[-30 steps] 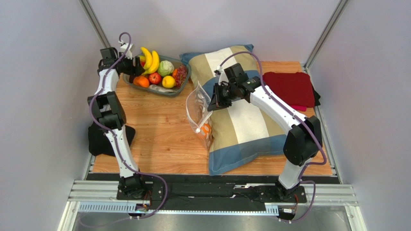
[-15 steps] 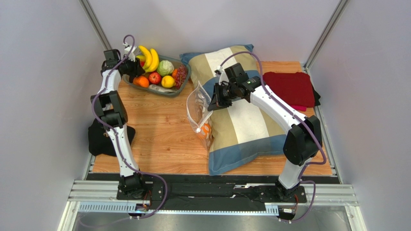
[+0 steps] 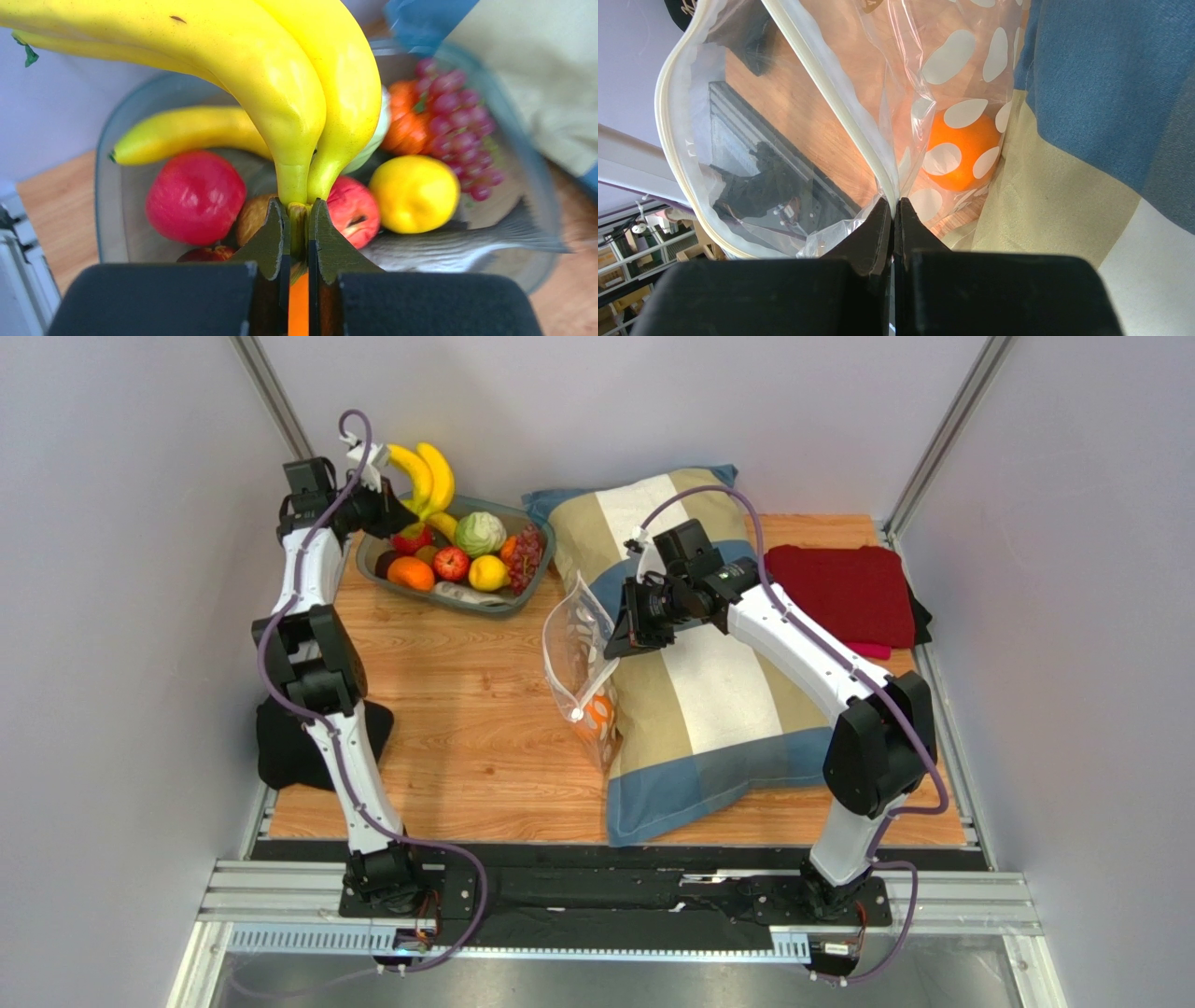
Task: Place the food in the zip-top bag and seal the zipper
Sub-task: Pick up the fake fruit from the bin, then place the fake fruit in the zipper food storage bag.
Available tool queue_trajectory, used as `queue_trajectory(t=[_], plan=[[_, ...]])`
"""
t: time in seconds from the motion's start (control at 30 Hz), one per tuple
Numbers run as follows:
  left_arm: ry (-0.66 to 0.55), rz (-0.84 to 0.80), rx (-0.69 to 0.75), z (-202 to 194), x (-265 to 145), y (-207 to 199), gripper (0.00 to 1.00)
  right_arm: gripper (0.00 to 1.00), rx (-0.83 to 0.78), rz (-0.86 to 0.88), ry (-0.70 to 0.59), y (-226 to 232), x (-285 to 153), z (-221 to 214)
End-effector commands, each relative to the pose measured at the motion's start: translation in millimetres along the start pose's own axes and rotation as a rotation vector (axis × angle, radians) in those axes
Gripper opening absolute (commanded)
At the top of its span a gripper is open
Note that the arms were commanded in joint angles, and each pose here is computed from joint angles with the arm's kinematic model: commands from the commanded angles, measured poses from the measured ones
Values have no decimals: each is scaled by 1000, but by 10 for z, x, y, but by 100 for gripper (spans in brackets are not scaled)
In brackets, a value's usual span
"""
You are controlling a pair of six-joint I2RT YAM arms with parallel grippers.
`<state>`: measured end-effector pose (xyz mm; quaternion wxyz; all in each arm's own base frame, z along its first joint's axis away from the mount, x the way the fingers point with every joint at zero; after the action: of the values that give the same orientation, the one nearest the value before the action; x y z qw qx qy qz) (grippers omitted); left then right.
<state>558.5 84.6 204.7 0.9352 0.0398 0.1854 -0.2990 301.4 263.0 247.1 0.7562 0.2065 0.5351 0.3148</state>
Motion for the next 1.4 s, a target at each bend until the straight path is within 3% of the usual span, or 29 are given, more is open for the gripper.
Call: queue_trajectory(t=[0.0, 0.13, 0.33, 0.37, 0.53, 0.57, 0.73, 1.13, 1.37], plan=[[-199, -75, 115, 1024, -548, -421, 0, 0, -49, 45, -48, 111, -97, 103], [-243, -193, 149, 1371, -905, -1030, 0, 0, -58, 53, -42, 130, -111, 95], [-238, -385, 111, 1444, -1483, -2185, 0, 0, -68, 67, -46, 148, -144, 99], [-196, -443, 53, 1305, -1501, -2388, 0, 0, -71, 69, -47, 159, -152, 96], [-217, -676, 38, 1201, -2154, -3277, 0, 0, -89, 89, -42, 183, -179, 70], [-180, -718, -46, 1095, -2201, -3386, 0, 0, -93, 92, -43, 189, -185, 70], [-111, -897, -125, 791, -2575, -4027, 0, 0, -121, 104, -38, 196, -230, 29], [142, -1026, -460, 358, -2617, -4310, 0, 0, -189, 146, -44, 262, -337, -67], [189, -995, -554, 291, -2474, -4291, 0, 0, -211, 164, -39, 316, -357, -122]])
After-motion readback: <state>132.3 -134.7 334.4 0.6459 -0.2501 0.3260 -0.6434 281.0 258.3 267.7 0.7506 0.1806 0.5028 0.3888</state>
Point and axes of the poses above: each gripper's point midway between its finger pads, its own x axis out along the fingers, its own y axis along the line the jaws close on, z = x × y, the point moved 7 cm from there along -x, back along the fingers, and after that the axes turned 4 degrees about x, right-handed, at the moved point
